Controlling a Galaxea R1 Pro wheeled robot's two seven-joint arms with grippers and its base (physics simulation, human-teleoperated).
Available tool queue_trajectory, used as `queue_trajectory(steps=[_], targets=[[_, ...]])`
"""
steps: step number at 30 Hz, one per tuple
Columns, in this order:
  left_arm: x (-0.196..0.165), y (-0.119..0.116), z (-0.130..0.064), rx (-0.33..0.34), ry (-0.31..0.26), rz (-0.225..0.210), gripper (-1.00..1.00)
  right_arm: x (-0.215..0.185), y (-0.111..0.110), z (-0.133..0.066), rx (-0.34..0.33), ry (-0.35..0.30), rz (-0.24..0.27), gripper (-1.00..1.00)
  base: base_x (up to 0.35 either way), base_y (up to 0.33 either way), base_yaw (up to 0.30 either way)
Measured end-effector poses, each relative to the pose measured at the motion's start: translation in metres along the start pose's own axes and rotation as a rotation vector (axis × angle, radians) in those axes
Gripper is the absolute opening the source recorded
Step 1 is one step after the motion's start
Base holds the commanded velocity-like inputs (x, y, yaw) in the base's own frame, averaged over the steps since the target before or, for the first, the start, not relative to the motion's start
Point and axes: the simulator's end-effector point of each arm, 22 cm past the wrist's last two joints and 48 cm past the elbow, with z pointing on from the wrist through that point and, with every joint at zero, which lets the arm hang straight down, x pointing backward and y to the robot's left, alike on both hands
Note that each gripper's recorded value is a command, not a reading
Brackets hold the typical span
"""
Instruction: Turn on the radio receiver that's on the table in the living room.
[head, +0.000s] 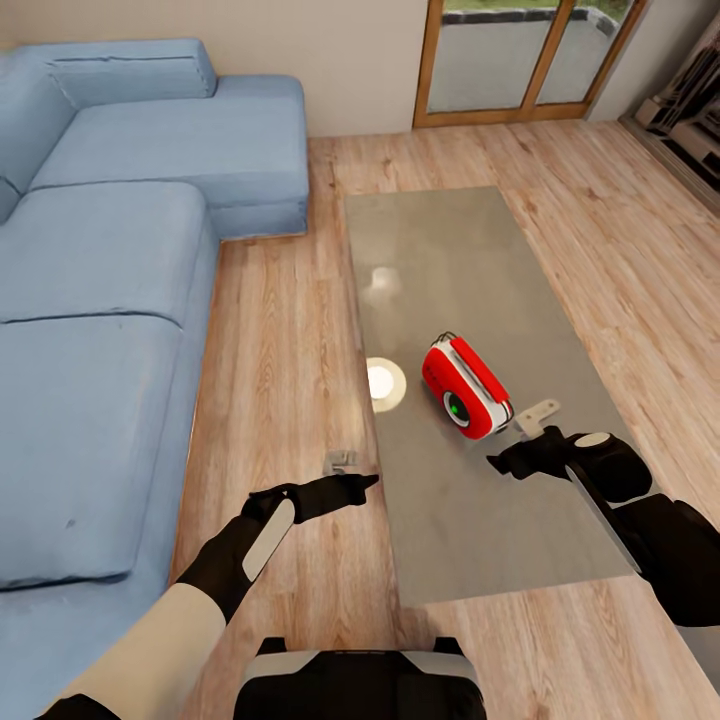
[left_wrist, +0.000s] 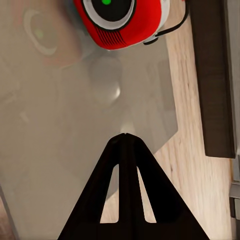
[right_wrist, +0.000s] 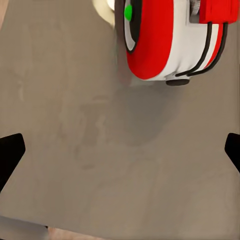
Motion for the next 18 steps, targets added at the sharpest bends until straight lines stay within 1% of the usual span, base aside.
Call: queue_trajectory(steps=[18], targets=[[-0.009,-0.013,-0.004,0.009,-0.01,0.025,-1.0,-0.01,-0.008,-0.014,0.019,-0.027,0.003,1.0,0.0,0.0,0.0]])
